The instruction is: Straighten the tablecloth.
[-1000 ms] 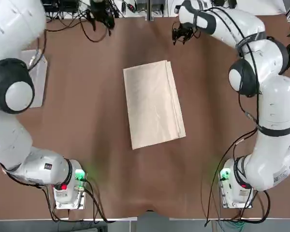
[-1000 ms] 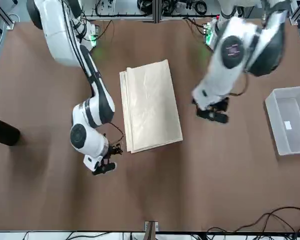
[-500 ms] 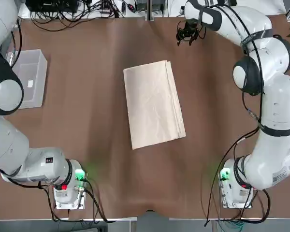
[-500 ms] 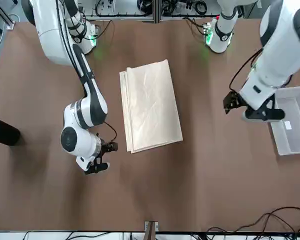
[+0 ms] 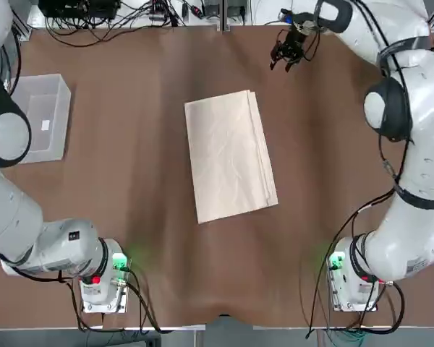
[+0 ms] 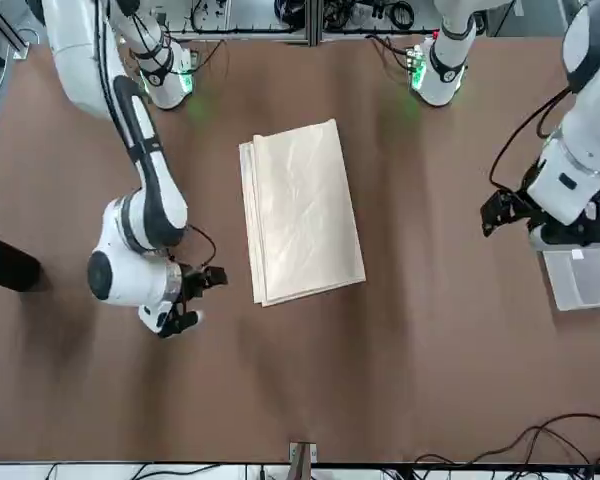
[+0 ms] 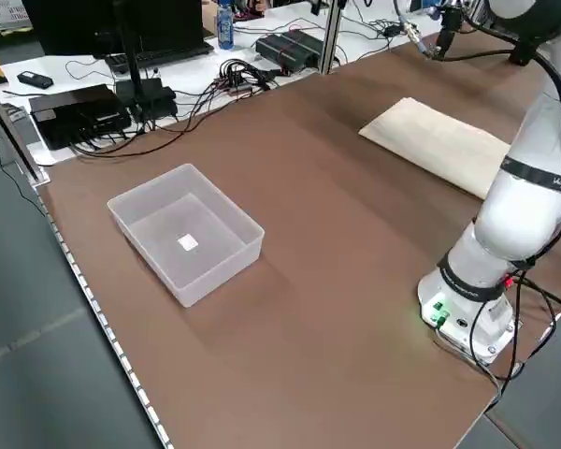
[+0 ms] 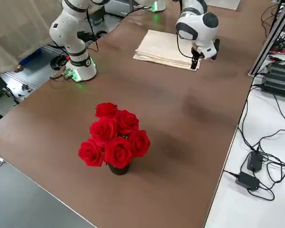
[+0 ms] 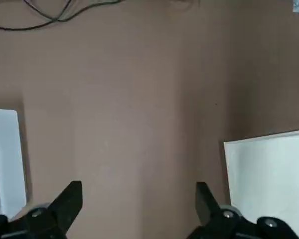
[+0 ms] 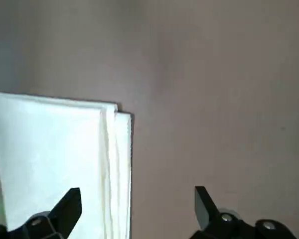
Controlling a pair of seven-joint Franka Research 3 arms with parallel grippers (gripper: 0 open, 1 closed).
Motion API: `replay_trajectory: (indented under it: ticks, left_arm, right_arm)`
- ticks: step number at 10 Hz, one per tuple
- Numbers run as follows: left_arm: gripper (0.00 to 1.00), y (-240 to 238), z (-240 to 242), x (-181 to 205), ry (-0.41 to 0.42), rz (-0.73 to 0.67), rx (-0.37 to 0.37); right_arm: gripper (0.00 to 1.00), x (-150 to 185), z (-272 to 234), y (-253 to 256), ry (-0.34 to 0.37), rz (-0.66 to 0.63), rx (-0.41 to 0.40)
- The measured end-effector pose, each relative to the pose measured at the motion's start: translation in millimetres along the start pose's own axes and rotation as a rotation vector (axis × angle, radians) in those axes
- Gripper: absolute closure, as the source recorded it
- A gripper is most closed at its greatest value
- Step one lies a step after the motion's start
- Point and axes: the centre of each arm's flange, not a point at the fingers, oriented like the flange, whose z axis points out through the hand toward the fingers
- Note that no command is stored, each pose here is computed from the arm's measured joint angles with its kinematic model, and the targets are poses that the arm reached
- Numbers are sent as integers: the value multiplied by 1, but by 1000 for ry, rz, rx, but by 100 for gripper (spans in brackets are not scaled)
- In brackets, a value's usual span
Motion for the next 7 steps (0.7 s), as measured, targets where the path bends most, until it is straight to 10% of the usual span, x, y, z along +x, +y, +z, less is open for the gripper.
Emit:
replay_trajectory:
  ticks: [7]
  left_arm:
    - [0,-39,-55,-30,9,57,-19]
  right_arm:
    - [0,-74,118,28,34,-80,226]
